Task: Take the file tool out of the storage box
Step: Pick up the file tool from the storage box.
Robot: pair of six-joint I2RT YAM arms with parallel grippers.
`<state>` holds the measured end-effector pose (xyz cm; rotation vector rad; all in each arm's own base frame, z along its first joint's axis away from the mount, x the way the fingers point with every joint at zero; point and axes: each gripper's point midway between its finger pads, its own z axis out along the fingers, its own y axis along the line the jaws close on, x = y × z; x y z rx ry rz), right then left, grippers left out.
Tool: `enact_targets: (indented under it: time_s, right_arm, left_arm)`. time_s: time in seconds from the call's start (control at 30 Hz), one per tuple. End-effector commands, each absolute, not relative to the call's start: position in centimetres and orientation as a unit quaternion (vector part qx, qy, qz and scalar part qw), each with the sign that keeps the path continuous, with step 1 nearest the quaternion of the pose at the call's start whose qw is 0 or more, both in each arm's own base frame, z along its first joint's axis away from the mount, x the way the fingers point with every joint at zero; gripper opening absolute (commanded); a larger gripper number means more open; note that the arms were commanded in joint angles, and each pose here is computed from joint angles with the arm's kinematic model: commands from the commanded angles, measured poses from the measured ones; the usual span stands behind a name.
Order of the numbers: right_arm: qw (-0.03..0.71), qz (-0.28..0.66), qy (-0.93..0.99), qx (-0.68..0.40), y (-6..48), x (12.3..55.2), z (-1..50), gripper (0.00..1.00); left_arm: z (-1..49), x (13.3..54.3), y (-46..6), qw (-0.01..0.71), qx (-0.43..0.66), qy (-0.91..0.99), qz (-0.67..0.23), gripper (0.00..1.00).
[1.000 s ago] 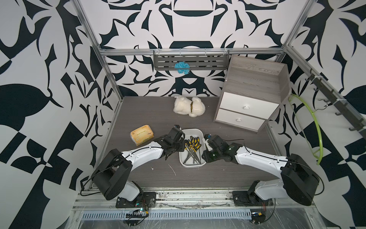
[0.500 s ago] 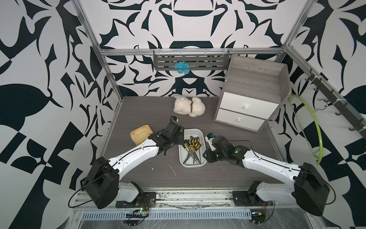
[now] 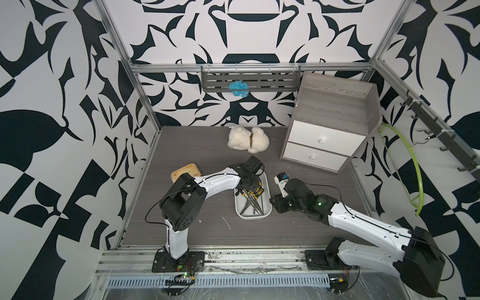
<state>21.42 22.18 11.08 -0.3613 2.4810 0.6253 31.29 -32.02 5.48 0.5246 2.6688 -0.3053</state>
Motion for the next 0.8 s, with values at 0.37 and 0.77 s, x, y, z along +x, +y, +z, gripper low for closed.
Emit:
enact_targets:
  time_s: [0.37,0.77]
  right_arm:
    - [0.295,0.245,0.913,-0.138,22.5,21.6,12.1,0.35]
    - [0.298,0.247,0.912,-0.138,22.5,21.6,12.3,0.35]
  left_arm:
    - [3.7,31.8,-32.5,0.179,0.201,0.96,-0.073,0.35]
    - [3.8,32.1,-32.4,0.183,0.201,0.961,-0.05,0.12]
